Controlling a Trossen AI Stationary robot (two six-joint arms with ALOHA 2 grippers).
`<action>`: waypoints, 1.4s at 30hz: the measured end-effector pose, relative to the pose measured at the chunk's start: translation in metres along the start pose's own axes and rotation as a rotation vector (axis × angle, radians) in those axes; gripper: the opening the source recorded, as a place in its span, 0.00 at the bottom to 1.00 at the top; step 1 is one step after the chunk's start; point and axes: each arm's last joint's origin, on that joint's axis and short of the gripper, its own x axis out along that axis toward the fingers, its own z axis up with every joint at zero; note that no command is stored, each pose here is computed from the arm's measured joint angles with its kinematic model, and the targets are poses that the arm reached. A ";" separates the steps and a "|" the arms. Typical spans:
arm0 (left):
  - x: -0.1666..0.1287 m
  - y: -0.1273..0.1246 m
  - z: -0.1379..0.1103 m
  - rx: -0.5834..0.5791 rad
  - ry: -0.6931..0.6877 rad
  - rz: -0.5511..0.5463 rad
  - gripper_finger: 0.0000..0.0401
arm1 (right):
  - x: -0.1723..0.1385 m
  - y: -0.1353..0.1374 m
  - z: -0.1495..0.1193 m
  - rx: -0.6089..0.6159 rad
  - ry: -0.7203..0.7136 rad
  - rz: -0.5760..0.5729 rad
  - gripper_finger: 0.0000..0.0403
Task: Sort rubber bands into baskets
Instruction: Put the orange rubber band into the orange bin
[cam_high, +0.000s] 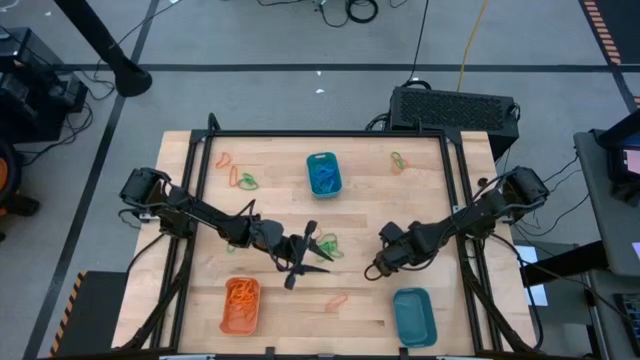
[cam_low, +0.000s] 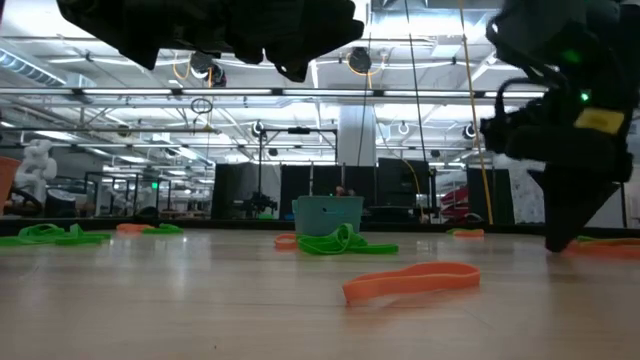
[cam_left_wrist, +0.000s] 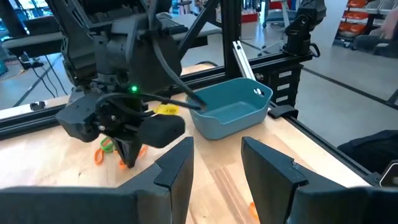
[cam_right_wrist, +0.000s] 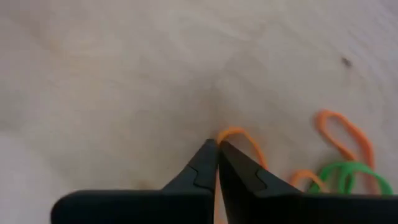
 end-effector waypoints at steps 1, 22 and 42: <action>0.000 0.000 0.000 0.000 0.000 0.000 0.36 | -0.004 0.005 0.003 -0.017 -0.004 0.018 0.02; 0.000 0.003 0.007 -0.023 -0.063 0.108 0.40 | -0.138 0.101 0.049 -0.488 -0.460 0.549 0.00; 0.026 0.002 -0.010 -0.022 -0.116 0.109 0.75 | -0.143 0.105 0.059 -0.516 -0.554 0.589 0.00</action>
